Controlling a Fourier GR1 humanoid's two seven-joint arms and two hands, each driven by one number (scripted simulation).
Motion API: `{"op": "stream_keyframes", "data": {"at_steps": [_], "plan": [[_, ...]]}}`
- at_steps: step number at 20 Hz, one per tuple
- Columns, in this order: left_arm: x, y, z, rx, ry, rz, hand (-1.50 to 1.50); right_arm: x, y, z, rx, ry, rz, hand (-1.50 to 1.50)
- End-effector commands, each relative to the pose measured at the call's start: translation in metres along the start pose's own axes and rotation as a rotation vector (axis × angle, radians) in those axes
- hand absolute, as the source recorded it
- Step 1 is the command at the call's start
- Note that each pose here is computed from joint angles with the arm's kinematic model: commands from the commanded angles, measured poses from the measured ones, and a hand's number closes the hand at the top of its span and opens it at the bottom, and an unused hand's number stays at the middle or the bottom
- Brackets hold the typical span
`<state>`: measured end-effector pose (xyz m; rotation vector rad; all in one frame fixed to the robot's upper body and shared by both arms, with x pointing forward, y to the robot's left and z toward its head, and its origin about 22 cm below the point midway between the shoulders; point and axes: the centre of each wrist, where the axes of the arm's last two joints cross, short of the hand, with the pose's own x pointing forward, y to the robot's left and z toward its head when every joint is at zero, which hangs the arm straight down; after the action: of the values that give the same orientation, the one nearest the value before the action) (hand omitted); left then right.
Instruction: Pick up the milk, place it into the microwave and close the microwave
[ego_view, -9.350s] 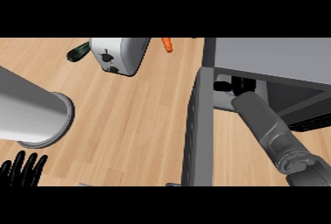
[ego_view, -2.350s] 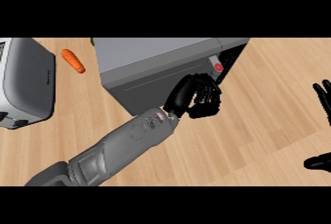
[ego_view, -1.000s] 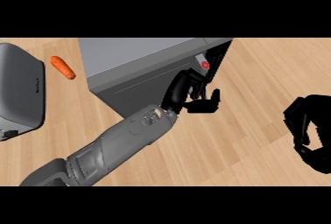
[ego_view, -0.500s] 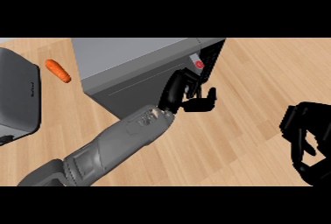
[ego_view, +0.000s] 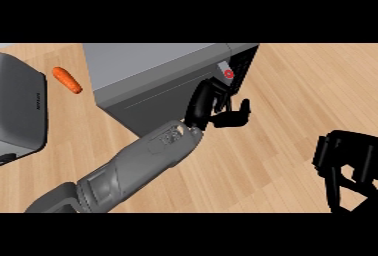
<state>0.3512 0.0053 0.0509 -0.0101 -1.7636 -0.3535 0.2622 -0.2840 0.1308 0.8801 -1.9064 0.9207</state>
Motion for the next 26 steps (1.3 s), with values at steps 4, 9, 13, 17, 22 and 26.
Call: {"op": "stream_keyframes", "data": {"at_steps": [4,9,13,17,22,26], "plan": [[0.023,0.003,-0.012,0.102,0.225,0.428,1.50,-0.016,0.030,0.003,0.077,0.029,-0.138,1.50],[0.007,0.014,-0.011,0.121,0.288,0.549,1.50,-0.017,0.048,0.002,0.065,0.029,-0.165,1.50],[-0.010,0.017,-0.005,0.079,0.314,0.590,1.50,-0.018,0.064,-0.001,0.047,0.005,-0.184,1.50],[-0.023,0.022,-0.001,0.038,0.317,0.631,1.50,-0.016,0.078,0.000,0.012,0.011,-0.190,1.50],[-0.042,0.034,0.005,0.007,0.317,0.646,1.50,-0.014,0.096,0.000,-0.007,0.020,-0.196,1.50],[-0.049,0.035,0.008,-0.019,0.314,0.662,1.50,-0.010,0.112,-0.005,-0.015,-0.004,-0.206,1.50]]}}
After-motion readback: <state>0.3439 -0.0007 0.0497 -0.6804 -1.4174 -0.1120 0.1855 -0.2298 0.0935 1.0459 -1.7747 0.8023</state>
